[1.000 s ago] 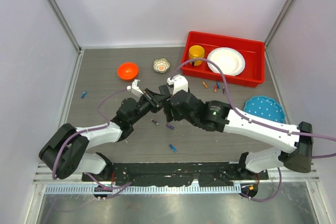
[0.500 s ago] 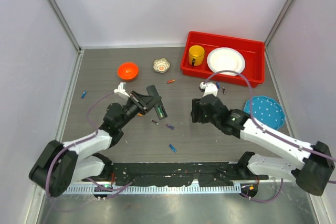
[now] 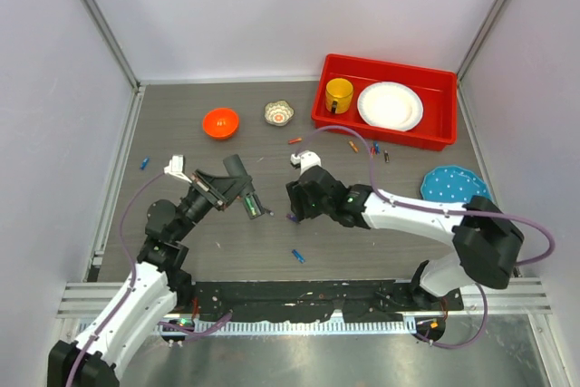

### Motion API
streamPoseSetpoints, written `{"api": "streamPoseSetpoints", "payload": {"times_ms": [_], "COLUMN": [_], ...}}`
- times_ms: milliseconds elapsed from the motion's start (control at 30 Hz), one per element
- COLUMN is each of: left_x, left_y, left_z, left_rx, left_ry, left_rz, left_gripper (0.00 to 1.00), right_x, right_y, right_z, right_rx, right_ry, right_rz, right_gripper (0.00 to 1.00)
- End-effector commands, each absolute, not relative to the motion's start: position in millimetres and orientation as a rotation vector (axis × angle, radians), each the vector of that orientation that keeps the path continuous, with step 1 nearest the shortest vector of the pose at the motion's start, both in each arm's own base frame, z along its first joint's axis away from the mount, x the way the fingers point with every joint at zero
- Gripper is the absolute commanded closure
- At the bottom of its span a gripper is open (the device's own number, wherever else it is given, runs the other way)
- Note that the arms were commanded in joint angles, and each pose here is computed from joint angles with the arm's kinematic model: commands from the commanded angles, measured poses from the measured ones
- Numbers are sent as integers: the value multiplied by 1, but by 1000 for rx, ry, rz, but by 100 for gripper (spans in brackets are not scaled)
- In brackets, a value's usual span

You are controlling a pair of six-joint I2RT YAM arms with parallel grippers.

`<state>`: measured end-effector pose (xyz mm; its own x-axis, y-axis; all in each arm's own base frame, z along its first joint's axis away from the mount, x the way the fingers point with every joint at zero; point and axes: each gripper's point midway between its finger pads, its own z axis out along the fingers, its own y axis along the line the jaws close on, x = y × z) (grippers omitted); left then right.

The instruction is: Load the batteries into the remote control

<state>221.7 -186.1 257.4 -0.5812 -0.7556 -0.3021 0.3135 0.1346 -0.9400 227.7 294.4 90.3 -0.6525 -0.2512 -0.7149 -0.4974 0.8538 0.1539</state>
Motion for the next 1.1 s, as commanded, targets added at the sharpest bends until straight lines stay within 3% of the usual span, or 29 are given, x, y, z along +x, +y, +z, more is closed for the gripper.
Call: {"api": "streamPoseSetpoints", "payload": {"times_ms": [0, 233, 433, 733, 1067], "left_x": [211, 204, 200, 196, 195], "left_y": [-183, -182, -181, -182, -182], "left_z": [236, 223, 229, 227, 226], "left_rx": [-505, -535, -502, -485, -464], "left_ry": [1653, 1635, 1601, 1589, 1588], "left_rz": [-1621, -1680, -1689, -1702, -1700], "left_gripper": [100, 99, 100, 100, 100], "right_x": [248, 243, 242, 237, 231], "right_y": [318, 318, 328, 326, 329], "right_z": [110, 83, 67, 45, 34], "right_rx": [-634, -727, -847, -888, -921], "right_ry": [2213, 2230, 2243, 2287, 2306], "right_rz": [423, 340, 313, 284, 270], "right_gripper": [41, 43, 53, 59, 60]}}
